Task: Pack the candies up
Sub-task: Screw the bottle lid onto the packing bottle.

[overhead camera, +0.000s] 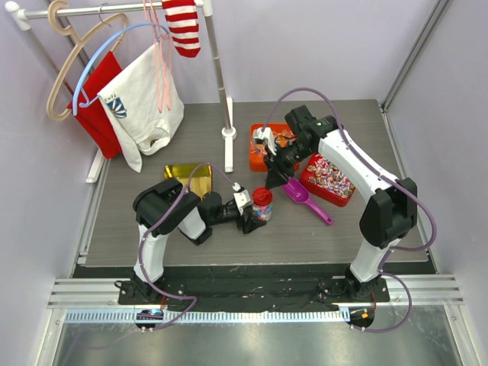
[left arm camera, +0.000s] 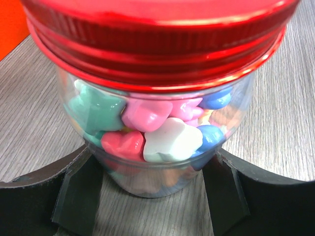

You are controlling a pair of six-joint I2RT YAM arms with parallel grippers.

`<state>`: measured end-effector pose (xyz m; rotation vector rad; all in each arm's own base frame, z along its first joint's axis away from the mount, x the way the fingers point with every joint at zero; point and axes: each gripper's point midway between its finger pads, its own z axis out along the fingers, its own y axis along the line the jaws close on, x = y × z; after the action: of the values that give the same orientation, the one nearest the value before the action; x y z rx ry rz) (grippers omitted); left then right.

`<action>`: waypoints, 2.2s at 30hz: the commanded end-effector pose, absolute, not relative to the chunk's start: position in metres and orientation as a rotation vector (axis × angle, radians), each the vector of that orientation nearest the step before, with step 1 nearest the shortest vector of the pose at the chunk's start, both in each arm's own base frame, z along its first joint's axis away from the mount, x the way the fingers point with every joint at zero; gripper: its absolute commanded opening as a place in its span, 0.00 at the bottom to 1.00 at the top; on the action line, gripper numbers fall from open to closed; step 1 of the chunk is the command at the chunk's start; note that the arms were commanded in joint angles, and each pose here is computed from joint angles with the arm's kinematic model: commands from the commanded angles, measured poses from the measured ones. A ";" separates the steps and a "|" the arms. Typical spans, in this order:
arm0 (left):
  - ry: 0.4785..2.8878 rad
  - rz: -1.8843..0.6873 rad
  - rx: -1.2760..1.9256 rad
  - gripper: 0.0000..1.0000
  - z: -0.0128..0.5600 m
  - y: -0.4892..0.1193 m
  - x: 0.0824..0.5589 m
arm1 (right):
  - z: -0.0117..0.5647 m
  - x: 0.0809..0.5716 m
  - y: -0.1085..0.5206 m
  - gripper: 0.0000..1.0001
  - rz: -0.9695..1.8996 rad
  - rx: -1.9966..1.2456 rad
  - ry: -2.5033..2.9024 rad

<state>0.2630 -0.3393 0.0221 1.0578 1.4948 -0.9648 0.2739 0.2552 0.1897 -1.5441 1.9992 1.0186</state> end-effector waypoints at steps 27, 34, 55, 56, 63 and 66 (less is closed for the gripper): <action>1.322 -0.921 0.988 0.36 0.060 -0.344 0.282 | 0.155 0.268 0.267 0.19 1.100 -1.640 2.033; 1.321 -0.918 0.985 0.36 0.061 -0.344 0.284 | 0.157 0.260 0.250 0.16 1.076 -1.620 2.053; 1.324 -0.920 0.987 0.35 0.060 -0.344 0.283 | 0.181 0.247 0.240 0.20 1.030 -1.620 2.005; 1.324 -0.919 0.986 0.35 0.060 -0.344 0.284 | 0.186 0.250 0.242 0.20 1.025 -1.611 1.995; 1.326 -0.919 0.988 0.35 0.059 -0.344 0.283 | 0.207 0.278 0.270 0.26 1.064 -1.528 1.911; 1.325 -0.918 0.987 0.35 0.059 -0.344 0.284 | 0.200 0.285 0.286 0.34 1.101 -1.531 1.905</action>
<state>0.2653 -0.3397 0.0224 1.0532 1.4955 -0.9660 0.2710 0.2585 0.1875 -1.5536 1.9885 1.0529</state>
